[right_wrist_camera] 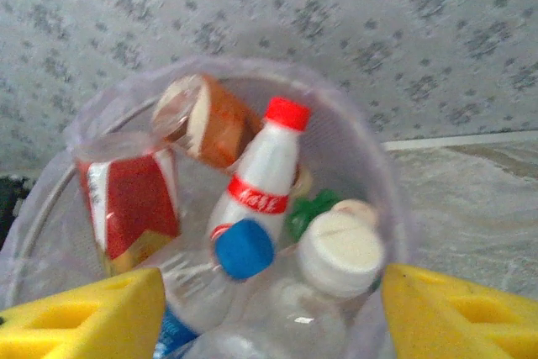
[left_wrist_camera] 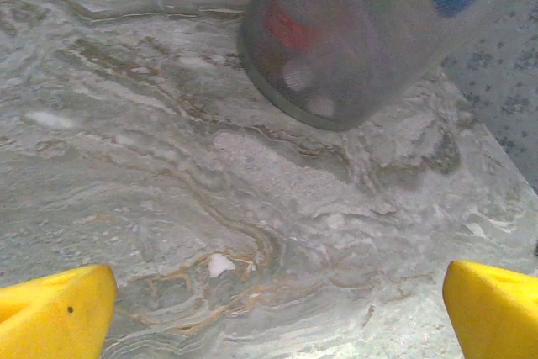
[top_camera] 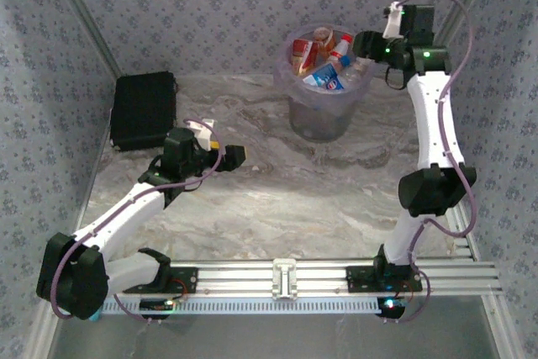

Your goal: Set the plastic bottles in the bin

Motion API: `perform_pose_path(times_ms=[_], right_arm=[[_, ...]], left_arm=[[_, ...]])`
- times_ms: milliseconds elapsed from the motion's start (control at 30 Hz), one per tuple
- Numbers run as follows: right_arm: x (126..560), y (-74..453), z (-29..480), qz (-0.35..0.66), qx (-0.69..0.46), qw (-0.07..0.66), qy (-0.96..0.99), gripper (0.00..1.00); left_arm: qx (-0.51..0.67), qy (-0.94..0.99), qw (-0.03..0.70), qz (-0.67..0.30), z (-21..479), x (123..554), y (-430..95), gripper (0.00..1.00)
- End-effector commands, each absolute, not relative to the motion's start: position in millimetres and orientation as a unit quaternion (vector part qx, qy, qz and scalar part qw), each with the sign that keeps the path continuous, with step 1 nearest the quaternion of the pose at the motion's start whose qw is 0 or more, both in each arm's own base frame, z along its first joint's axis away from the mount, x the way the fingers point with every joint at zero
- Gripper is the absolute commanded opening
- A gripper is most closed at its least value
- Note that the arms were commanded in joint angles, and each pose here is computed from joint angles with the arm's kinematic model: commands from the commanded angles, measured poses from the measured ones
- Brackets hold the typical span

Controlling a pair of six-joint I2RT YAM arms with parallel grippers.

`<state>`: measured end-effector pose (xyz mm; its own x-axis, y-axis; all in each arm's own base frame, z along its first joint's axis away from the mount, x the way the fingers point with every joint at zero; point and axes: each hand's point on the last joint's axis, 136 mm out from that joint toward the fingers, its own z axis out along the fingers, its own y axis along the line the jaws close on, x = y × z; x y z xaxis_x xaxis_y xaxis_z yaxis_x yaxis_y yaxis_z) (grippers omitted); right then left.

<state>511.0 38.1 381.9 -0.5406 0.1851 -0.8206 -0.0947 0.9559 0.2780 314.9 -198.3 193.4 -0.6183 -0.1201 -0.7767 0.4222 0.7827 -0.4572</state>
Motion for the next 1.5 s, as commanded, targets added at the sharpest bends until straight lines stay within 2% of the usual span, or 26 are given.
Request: perform_pose_path(times_ms=[0, 133, 200, 500, 800, 1033, 1233, 1367, 1467], right_arm=[[526.5, 29.5, 360.2, 0.179, 0.038, 0.448, 0.875, 0.79], [540.3, 35.1, 341.6, 0.214, 0.026, 0.429, 0.877, 0.91], [544.8, 39.2, 332.3, 0.226, 0.022, 0.419, 0.879, 0.93], [539.5, 80.8, 308.7, 0.301, -0.014, 0.378, 0.875, 0.93], [511.1, 157.2, 303.6, 0.336, -0.057, 0.365, 0.866, 0.92], [489.0, 219.1, 298.9, 0.350, -0.073, 0.359, 0.862, 0.92], [491.4, 219.2, 310.8, 0.327, -0.069, 0.375, 0.865, 0.92], [480.5, 204.0, 349.1, 0.290, -0.093, 0.421, 0.854, 1.00], [469.4, 175.3, 374.4, 0.252, -0.092, 0.459, 0.847, 1.00]], left_arm=[[0.065, 0.857, 0.426, -0.281, 188.1, 319.2, -178.8, 1.00], [0.037, 0.871, 0.426, -0.241, 182.2, 320.7, -154.0, 1.00], [0.007, 0.881, 0.424, -0.210, 177.1, 323.4, -134.8, 1.00], [-0.075, 0.893, 0.410, -0.168, 158.1, 322.2, -84.8, 1.00], [-0.141, 0.895, 0.411, -0.105, 147.1, 323.6, -35.1, 1.00], [-0.155, 0.891, 0.414, -0.105, 141.5, 327.9, -24.5, 1.00], [-0.146, 0.892, 0.412, -0.114, 143.0, 332.0, -28.3, 1.00], [-0.145, 0.890, 0.418, -0.112, 144.5, 335.7, -27.0, 1.00], [-0.148, 0.888, 0.425, -0.094, 142.8, 340.2, -21.1, 1.00]])
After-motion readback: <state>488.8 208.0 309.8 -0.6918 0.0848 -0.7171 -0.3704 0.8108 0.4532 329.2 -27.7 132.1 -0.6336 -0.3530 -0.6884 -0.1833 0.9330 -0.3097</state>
